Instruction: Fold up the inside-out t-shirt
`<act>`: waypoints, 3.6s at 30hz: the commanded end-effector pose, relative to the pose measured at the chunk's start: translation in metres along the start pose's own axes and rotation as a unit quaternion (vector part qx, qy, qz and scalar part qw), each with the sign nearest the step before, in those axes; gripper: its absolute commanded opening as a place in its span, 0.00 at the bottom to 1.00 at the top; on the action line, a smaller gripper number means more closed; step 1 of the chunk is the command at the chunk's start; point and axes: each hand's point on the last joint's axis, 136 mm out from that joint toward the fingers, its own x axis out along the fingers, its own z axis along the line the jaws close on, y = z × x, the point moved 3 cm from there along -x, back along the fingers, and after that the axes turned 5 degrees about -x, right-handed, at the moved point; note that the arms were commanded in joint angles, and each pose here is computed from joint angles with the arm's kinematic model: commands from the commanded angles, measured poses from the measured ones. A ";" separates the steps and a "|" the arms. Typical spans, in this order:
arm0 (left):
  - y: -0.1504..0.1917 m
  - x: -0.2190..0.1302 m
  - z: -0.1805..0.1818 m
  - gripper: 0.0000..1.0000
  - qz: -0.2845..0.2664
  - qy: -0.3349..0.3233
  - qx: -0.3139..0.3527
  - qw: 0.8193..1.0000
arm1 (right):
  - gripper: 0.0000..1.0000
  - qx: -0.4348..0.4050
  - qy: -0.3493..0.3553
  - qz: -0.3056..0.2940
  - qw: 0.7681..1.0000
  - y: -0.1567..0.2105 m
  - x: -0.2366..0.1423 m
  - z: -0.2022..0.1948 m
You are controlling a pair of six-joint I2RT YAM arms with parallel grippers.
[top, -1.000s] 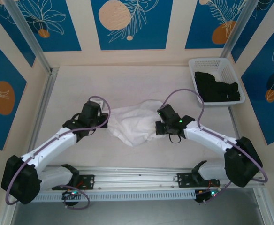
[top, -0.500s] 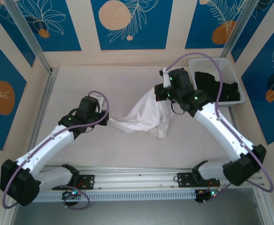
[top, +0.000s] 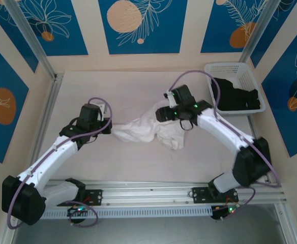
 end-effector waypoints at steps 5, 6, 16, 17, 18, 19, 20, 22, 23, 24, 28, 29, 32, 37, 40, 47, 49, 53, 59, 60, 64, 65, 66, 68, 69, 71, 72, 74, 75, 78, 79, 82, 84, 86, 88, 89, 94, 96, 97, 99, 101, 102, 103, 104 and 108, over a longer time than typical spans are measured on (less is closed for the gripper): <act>-0.005 -0.001 -0.002 0.00 -0.013 0.015 0.004 1.000 | 0.71 0.128 0.051 0.035 0.990 0.093 0.024 -0.043; -0.006 -0.001 -0.003 0.00 -0.012 0.017 0.005 1.000 | 0.70 0.139 0.051 0.039 0.988 0.100 0.030 -0.046; -0.019 -0.016 -0.008 0.00 -0.034 0.021 0.001 0.999 | 0.19 0.140 0.075 0.057 0.986 0.097 0.056 -0.060; -0.024 -0.021 -0.008 0.00 -0.042 0.017 0.003 0.999 | 0.17 0.129 0.076 0.037 0.988 0.084 0.042 -0.059; -0.028 -0.025 -0.007 0.00 -0.049 0.014 0.004 0.999 | 0.15 0.119 0.079 0.017 0.990 0.071 0.028 -0.060; -0.035 -0.032 -0.008 0.00 -0.061 0.013 0.003 0.998 | 0.14 0.108 0.081 -0.008 0.991 0.055 0.008 -0.060; -0.041 -0.039 -0.008 0.00 -0.074 0.012 0.000 0.997 | 0.12 0.097 0.080 -0.033 0.992 0.040 -0.013 -0.058; -0.058 -0.056 -0.009 0.00 -0.105 0.019 -0.010 0.994 | 0.09 0.075 0.075 -0.087 0.991 0.012 -0.055 -0.054; -0.067 -0.066 -0.010 0.00 -0.122 0.024 -0.016 0.992 | 0.07 0.064 0.067 -0.115 0.989 -0.002 -0.076 -0.051; -0.075 -0.074 -0.011 0.00 -0.137 0.028 -0.020 0.990 | 0.05 0.057 0.058 -0.138 0.987 -0.013 -0.093 -0.047; -0.113 -0.116 -0.014 0.00 -0.202 0.039 -0.035 0.978 | 0.06 0.027 0.027 -0.193 0.981 -0.053 -0.145 -0.033; -0.121 -0.125 -0.013 0.00 -0.217 0.036 -0.037 0.975 | 0.07 0.020 0.029 -0.193 0.981 -0.058 -0.150 -0.033; -0.135 -0.146 -0.001 0.00 -0.252 0.016 -0.053 0.966 | 0.08 0.024 0.065 -0.171 0.983 -0.058 -0.143 -0.049; -0.129 -0.132 0.019 0.00 -0.241 0.010 -0.086 0.967 | 0.08 0.090 0.100 -0.097 0.986 -0.016 -0.086 -0.086; -0.110 -0.098 0.024 0.00 -0.193 0.023 -0.099 0.976 | 0.06 0.133 0.091 -0.050 0.986 0.022 -0.042 -0.093; -0.031 -0.036 0.044 0.00 -0.076 0.032 -0.129 0.988 | 0.22 0.130 0.069 0.033 0.989 0.085 0.023 -0.062; -0.008 -0.028 0.051 0.00 -0.055 0.029 -0.138 0.988 | 0.33 0.085 0.079 0.022 0.993 0.072 0.026 -0.048; 0.032 -0.013 0.064 0.00 -0.023 0.018 -0.158 0.987 | 0.50 -0.004 0.092 -0.020 0.996 0.027 0.034 -0.013; 0.058 0.004 0.070 0.00 0.004 0.025 -0.170 0.985 | 0.58 -0.059 0.093 -0.026 0.994 -0.029 0.081 0.019; 0.058 0.005 0.070 0.00 0.005 0.026 -0.168 0.985 | 0.59 -0.060 0.093 -0.023 0.994 -0.035 0.090 0.020; 0.056 0.002 0.070 0.00 0.005 0.022 -0.155 0.988 | 0.60 -0.046 0.087 -0.005 0.995 -0.059 0.134 0.018; 0.055 0.001 0.069 0.00 0.004 0.022 -0.152 0.988 | 0.60 -0.038 0.086 -0.002 0.996 -0.065 0.144 0.015; 0.055 0.000 0.069 0.00 0.003 0.023 -0.150 0.988 | 0.60 -0.027 0.082 0.006 0.996 -0.069 0.154 0.012; 0.054 -0.002 0.068 0.00 0.001 0.024 -0.148 0.989 | 0.59 0.004 0.070 0.028 0.997 -0.076 0.174 0.002; 0.054 -0.003 0.068 0.00 -0.001 0.025 -0.148 0.989 | 0.58 0.015 0.066 0.037 0.997 -0.077 0.183 -0.003; 0.054 -0.003 0.067 0.00 -0.001 0.029 -0.147 0.989 | 0.55 0.040 0.048 0.055 0.997 -0.080 0.198 -0.010; 0.053 -0.003 0.066 0.00 -0.001 0.030 -0.146 0.989 | 0.53 0.048 0.043 0.062 0.996 -0.081 0.202 -0.013; 0.053 -0.003 0.065 0.00 0.000 0.033 -0.145 0.989 | 0.49 0.059 0.037 0.076 0.995 -0.082 0.208 -0.018; 0.053 -0.003 0.065 0.00 0.000 0.033 -0.144 0.989 | 0.48 0.064 0.033 0.084 0.994 -0.081 0.210 -0.020; 0.052 -0.003 0.064 0.00 -0.002 0.036 -0.143 0.989 | 0.46 0.076 0.009 0.113 0.991 -0.077 0.216 -0.019; 0.052 -0.003 0.064 0.00 -0.003 0.037 -0.143 0.989 | 0.46 0.074 0.003 0.122 0.990 -0.076 0.219 -0.017; 0.054 -0.001 0.064 0.00 -0.001 0.039 -0.143 0.989 | 0.45 0.071 -0.009 0.142 0.987 -0.076 0.226 -0.013; 0.054 0.000 0.064 0.00 -0.001 0.040 -0.144 0.989 | 0.45 0.069 -0.019 0.149 0.986 -0.077 0.229 -0.010; 0.054 0.001 0.064 0.00 -0.001 0.041 -0.144 0.989 | 0.46 0.067 -0.024 0.157 0.985 -0.077 0.233 -0.008; 0.054 0.001 0.065 0.00 -0.001 0.039 -0.143 0.989 | 0.46 0.065 -0.024 0.166 0.984 -0.075 0.236 -0.007; 0.054 0.001 0.065 0.00 -0.001 0.040 -0.142 0.989 | 0.46 0.067 -0.023 0.171 0.983 -0.073 0.238 -0.008; 0.054 0.000 0.065 0.00 -0.002 0.039 -0.139 0.989 | 0.45 0.066 -0.020 0.190 0.979 -0.066 0.247 -0.008; 0.055 0.001 0.066 0.00 -0.003 0.036 -0.137 0.990 | 0.43 0.058 -0.013 0.192 0.980 -0.065 0.249 -0.006; 0.055 0.001 0.067 0.00 -0.003 0.034 -0.137 0.990 | 0.42 0.054 -0.009 0.193 0.980 -0.064 0.250 -0.005; 0.054 0.002 0.067 0.00 -0.003 0.033 -0.137 0.990 | 0.38 0.051 -0.005 0.194 0.980 -0.064 0.250 -0.005; 0.053 0.002 0.066 0.00 -0.004 0.038 -0.136 0.990 | 0.28 0.052 -0.003 0.193 0.980 -0.064 0.251 -0.006; 0.051 0.002 0.065 0.00 -0.005 0.039 -0.137 0.990 | 0.23 0.052 -0.002 0.192 0.980 -0.065 0.251 -0.006; 0.051 0.001 0.064 0.00 -0.005 0.040 -0.137 0.990 | 0.18 0.051 -0.005 0.191 0.980 -0.065 0.251 -0.005; 0.049 0.000 0.063 0.00 -0.006 0.042 -0.137 0.990 | 0.12 0.051 -0.007 0.189 0.981 -0.067 0.250 -0.006; 0.043 -0.006 0.060 0.00 -0.012 0.044 -0.134 0.990 | 0.00 0.055 -0.029 0.170 0.983 -0.079 0.241 -0.006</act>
